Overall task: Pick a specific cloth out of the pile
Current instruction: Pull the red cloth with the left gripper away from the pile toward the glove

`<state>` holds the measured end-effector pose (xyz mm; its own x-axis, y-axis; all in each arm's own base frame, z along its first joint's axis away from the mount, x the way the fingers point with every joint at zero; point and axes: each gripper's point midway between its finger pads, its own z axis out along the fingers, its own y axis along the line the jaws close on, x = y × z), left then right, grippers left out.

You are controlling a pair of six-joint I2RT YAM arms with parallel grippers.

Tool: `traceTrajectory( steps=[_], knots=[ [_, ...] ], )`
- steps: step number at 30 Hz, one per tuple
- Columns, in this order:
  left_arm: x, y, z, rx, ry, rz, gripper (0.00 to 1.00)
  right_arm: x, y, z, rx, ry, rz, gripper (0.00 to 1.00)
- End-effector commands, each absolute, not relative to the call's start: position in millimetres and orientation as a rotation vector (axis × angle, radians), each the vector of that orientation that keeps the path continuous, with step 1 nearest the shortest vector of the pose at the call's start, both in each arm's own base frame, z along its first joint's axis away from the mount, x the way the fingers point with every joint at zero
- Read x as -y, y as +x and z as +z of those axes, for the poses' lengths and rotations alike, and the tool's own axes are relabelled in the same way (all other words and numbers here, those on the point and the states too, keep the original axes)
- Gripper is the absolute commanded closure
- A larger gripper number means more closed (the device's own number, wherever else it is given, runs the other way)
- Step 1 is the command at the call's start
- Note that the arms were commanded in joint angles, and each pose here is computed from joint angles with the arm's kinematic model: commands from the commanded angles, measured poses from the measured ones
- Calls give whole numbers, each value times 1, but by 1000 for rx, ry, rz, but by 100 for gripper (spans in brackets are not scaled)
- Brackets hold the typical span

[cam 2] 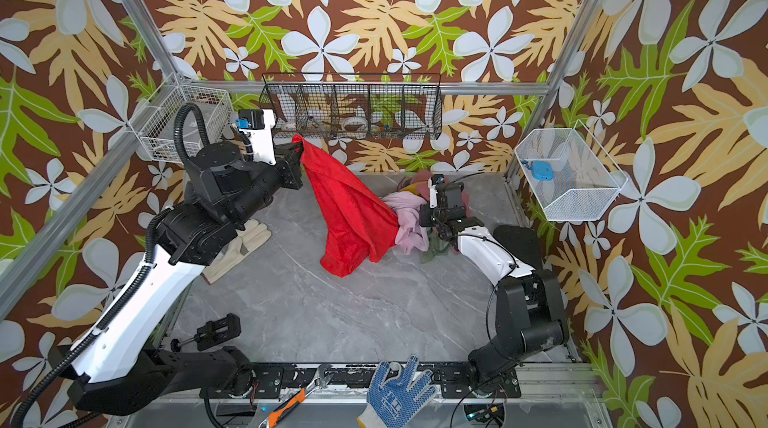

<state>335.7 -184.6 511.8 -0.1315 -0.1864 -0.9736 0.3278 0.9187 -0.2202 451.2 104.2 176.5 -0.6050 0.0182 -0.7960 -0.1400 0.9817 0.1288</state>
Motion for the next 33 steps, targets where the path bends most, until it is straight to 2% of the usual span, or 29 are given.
traceTrajectory(
  steps=[1,10,18,33],
  knots=[
    [166,337,521,-1628,59,-367,100,-91,456,178,-2205,-6,171,100],
    [122,328,544,-1594,-48,-224,100,-87,456,139,-2310,32,155,100],
    [100,309,564,-1535,-112,-211,100,-84,451,110,-2349,80,161,100],
    [50,287,589,-1446,-284,-66,100,-72,444,89,-2384,123,119,100]
  ],
)
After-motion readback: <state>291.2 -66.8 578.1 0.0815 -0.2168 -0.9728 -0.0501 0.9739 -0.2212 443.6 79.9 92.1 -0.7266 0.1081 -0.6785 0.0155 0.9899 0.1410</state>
